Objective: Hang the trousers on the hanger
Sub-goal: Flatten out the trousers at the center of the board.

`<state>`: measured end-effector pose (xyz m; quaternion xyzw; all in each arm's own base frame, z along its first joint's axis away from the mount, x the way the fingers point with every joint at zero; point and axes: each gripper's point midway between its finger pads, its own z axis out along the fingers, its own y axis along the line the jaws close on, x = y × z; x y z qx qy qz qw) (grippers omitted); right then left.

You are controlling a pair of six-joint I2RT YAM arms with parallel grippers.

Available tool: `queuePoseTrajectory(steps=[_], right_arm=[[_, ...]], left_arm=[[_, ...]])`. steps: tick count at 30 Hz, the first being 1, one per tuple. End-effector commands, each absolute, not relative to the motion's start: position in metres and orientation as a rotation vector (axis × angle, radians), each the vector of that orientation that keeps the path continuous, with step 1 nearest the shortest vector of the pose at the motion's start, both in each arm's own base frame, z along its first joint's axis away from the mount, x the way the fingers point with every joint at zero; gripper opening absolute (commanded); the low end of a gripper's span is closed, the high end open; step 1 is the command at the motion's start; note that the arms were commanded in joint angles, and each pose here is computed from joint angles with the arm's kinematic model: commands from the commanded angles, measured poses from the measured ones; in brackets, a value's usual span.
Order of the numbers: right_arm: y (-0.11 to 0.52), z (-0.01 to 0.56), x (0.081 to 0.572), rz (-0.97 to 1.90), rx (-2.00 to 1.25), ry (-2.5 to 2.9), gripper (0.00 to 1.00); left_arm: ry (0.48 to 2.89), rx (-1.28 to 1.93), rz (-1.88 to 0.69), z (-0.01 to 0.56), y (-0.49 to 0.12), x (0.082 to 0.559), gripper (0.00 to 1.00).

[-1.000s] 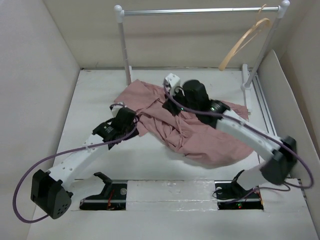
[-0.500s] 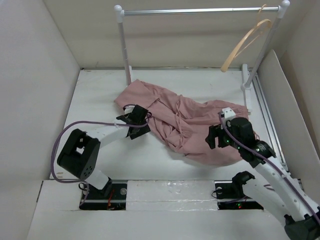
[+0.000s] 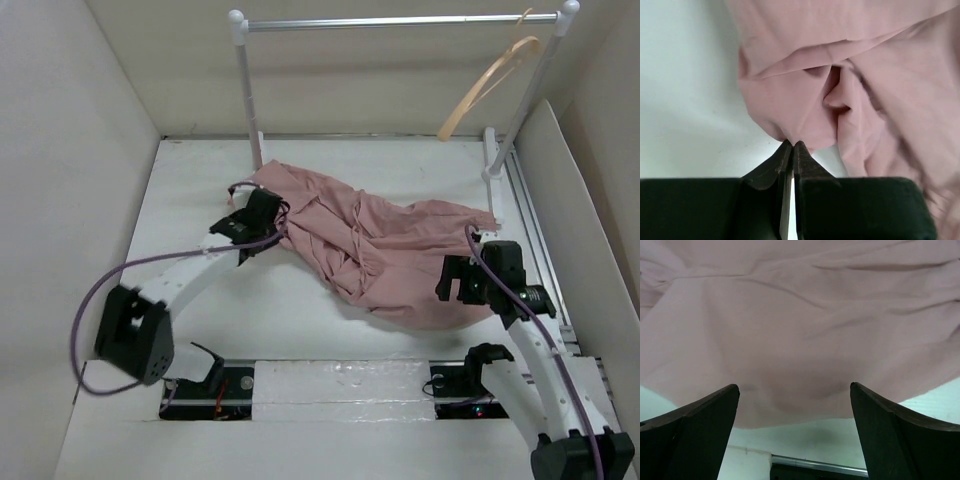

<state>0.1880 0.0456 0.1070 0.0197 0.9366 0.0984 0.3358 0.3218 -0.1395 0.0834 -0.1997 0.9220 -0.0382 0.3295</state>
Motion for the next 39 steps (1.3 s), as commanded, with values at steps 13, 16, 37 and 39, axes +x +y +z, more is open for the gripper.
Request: queuePoseTrajectory(steps=[13,16,37,39], right_arm=[[0.001,0.074,0.235,0.215,0.288,2.505,0.97],[0.003,0.075,0.242,0.234,0.248,2.506,0.98],[0.012,0.096,0.242,0.24,0.128,2.465,1.0],[0.008,0.098,0.244,0.214,0.125,2.47,1.0]], left_arm=[[1.946,-0.672,-0.034,0.329,-0.029,0.24,0.0],[1.91,-0.699,0.109,0.328,-0.005,0.234,0.0],[1.547,-0.875,0.44,0.398,0.072,0.199,0.17],[1.6,-0.859,0.485,0.375,0.072,0.197,0.62]])
